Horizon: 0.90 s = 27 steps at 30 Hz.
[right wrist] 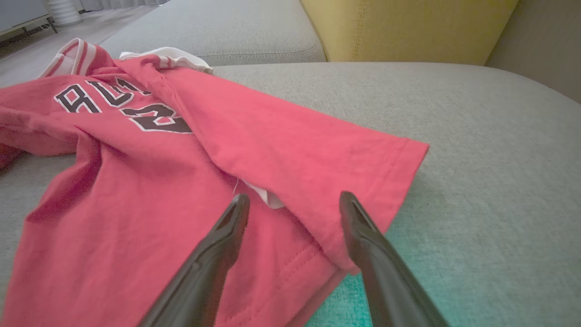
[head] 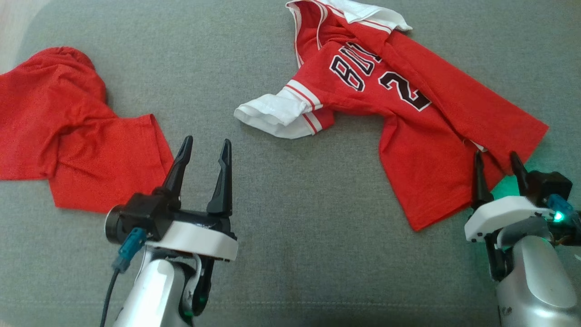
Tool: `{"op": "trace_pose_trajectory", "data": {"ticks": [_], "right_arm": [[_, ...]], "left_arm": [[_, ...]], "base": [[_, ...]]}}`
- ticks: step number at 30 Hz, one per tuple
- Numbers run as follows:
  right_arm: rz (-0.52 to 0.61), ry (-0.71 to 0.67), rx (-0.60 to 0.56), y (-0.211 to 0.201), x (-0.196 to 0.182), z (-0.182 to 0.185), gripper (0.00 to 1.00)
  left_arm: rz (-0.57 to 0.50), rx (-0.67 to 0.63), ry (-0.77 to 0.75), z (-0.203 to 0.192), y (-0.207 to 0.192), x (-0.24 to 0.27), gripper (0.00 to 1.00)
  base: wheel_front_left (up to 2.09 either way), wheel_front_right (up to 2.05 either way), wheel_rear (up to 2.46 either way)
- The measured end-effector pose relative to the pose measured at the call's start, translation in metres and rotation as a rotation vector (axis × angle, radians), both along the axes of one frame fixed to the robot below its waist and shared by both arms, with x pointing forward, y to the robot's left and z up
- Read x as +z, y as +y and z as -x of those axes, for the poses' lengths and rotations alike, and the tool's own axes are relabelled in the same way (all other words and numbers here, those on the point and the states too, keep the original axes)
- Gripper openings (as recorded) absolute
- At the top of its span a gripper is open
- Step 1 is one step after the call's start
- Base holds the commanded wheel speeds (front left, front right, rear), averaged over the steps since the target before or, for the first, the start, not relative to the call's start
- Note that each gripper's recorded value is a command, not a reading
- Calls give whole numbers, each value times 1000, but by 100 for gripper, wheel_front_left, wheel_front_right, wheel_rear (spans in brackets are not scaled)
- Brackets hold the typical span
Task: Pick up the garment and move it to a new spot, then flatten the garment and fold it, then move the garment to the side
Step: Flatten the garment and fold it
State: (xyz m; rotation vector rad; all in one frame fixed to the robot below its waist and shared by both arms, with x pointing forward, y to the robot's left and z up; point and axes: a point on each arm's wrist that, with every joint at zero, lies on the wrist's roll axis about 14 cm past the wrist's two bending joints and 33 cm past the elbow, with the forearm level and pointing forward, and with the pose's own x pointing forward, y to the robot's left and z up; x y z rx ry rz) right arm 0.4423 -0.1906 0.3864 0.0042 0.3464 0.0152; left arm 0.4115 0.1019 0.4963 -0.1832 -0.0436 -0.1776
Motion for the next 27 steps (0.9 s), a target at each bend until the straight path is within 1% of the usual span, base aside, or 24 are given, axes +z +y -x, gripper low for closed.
{"op": "trace_pose_trajectory", "data": {"ticks": [4, 10, 11, 12, 15, 17, 23, 27], "right_arm": [[16, 23, -9, -4, -8, -1, 100], [47, -7, -2, -6, -1, -15, 100], [48, -3, -4, -6, -2, -15, 44], [51, -3, -5, -7, -3, -16, 0], [64, -14, -13, -11, 0, -21, 0], [72, -44, -23, -15, 10, -30, 0], [163, -184, -30, -24, 67, -73, 0], [257, -233, -38, -43, 103, -100, 0]], "left_arm": [[0, -1, 9, 0, 0, -3, 100], [-6, -4, 16, -2, -1, -7, 100], [-6, -5, 18, -2, -1, -7, 100], [-6, -6, 20, -2, -2, -8, 100], [-6, -9, 14, -6, -3, -7, 100], [-6, -10, 10, -7, -3, -6, 100], [-6, -11, 17, -7, -3, -8, 100], [1, -12, 23, -5, -4, -9, 100]], "base": [[0, 0, 0], [0, 0, 0], [0, 0, 0], [0, 0, 0], [0, 0, 0], [0, 0, 0], [0, 0, 0], [0, 0, 0]]}}
